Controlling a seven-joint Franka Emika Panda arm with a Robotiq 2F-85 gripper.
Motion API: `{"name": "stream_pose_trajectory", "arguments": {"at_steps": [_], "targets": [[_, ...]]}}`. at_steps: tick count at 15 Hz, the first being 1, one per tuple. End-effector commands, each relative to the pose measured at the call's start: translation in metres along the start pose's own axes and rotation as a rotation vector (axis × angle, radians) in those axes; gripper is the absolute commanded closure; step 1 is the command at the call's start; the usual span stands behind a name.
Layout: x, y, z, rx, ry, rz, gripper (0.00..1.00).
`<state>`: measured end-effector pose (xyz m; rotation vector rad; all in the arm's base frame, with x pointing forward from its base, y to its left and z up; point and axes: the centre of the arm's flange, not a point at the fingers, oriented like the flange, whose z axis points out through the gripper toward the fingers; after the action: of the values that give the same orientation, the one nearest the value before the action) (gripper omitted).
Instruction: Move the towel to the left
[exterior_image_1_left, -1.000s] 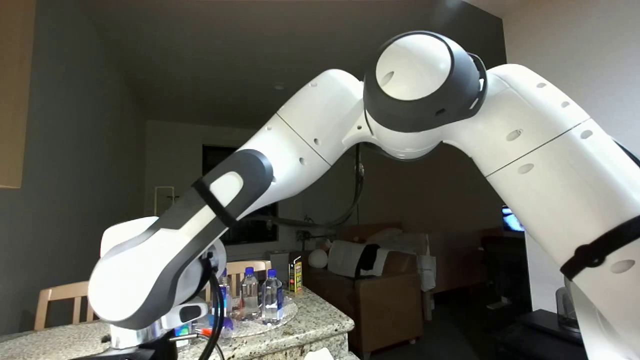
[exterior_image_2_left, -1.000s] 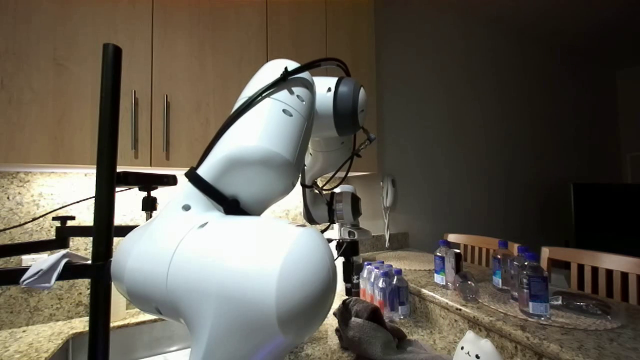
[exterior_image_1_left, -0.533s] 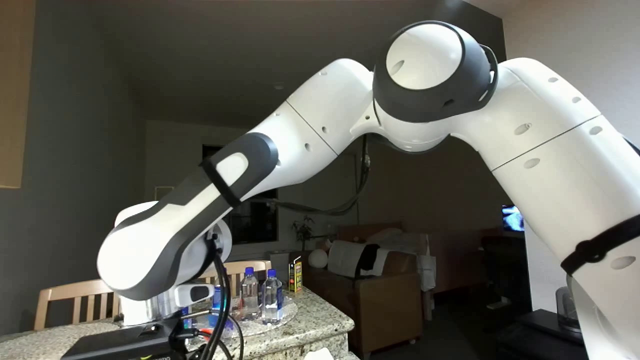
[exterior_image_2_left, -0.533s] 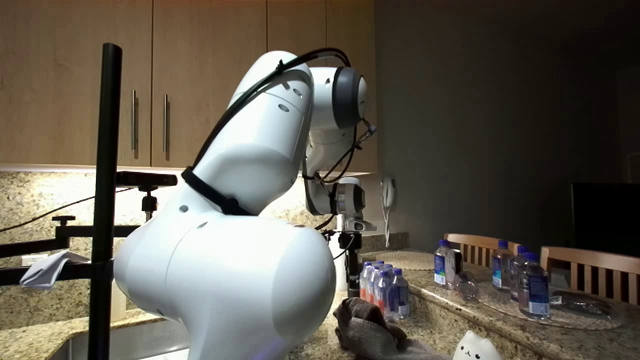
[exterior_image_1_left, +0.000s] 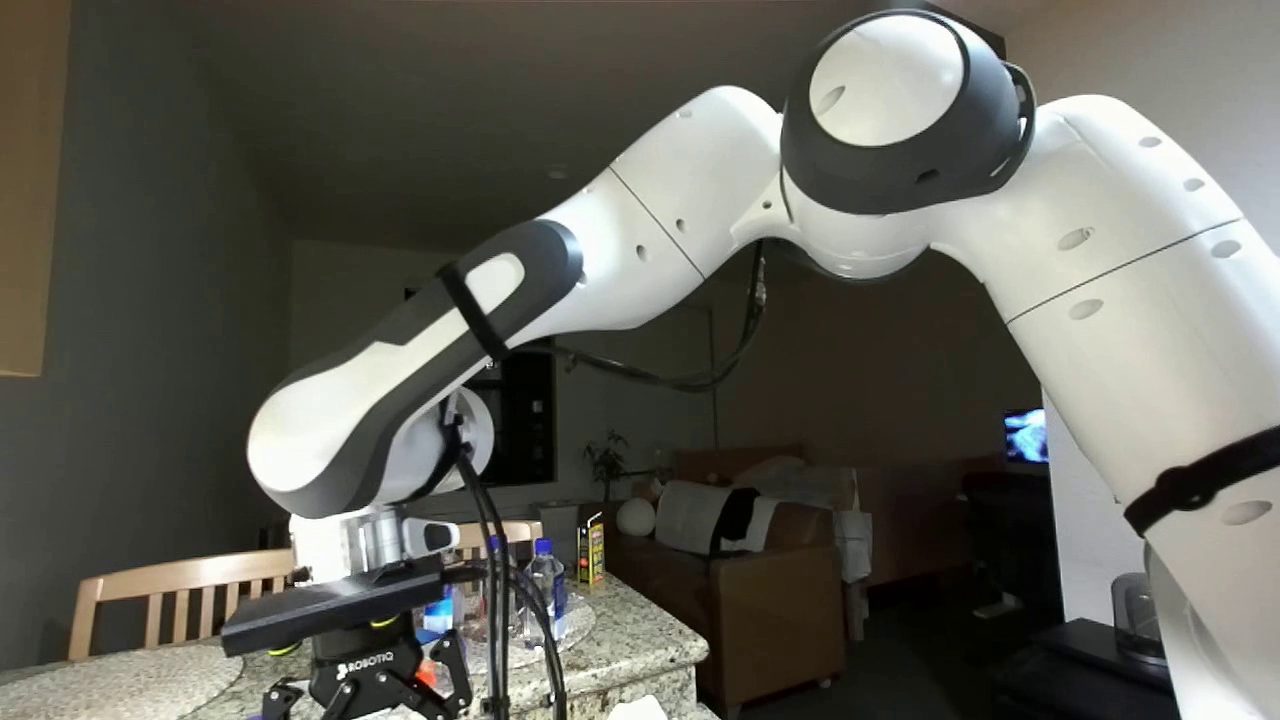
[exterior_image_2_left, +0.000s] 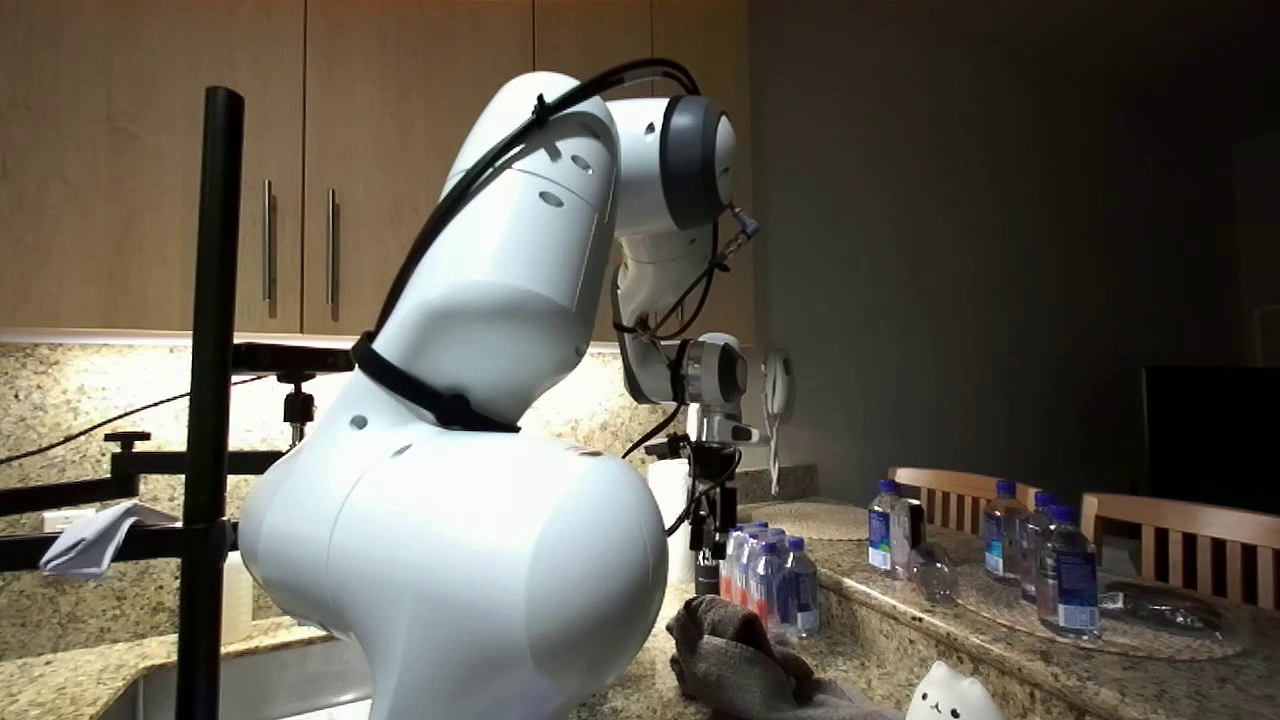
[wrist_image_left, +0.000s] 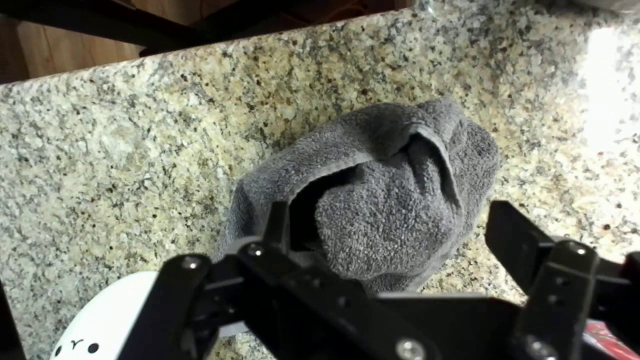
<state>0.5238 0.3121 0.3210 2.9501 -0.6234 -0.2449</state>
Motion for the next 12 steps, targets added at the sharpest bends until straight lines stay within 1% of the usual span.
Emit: {"name": "stream_pose_trajectory", "arguments": {"at_steps": [1, 5, 9, 10, 12], "targets": [[-0.003, 0.03, -0.013, -0.021, -0.021, -0.096, 0.0], [0.001, 0.037, -0.018, -0.036, -0.027, -0.143, 0.0], [0.005, 0.04, -0.017, -0.044, -0.027, -0.118, 0.0], [0.01, 0.023, -0.015, -0.036, -0.019, -0.109, 0.0], [0.011, 0.024, -0.015, -0.037, -0.019, -0.105, 0.0]]}}
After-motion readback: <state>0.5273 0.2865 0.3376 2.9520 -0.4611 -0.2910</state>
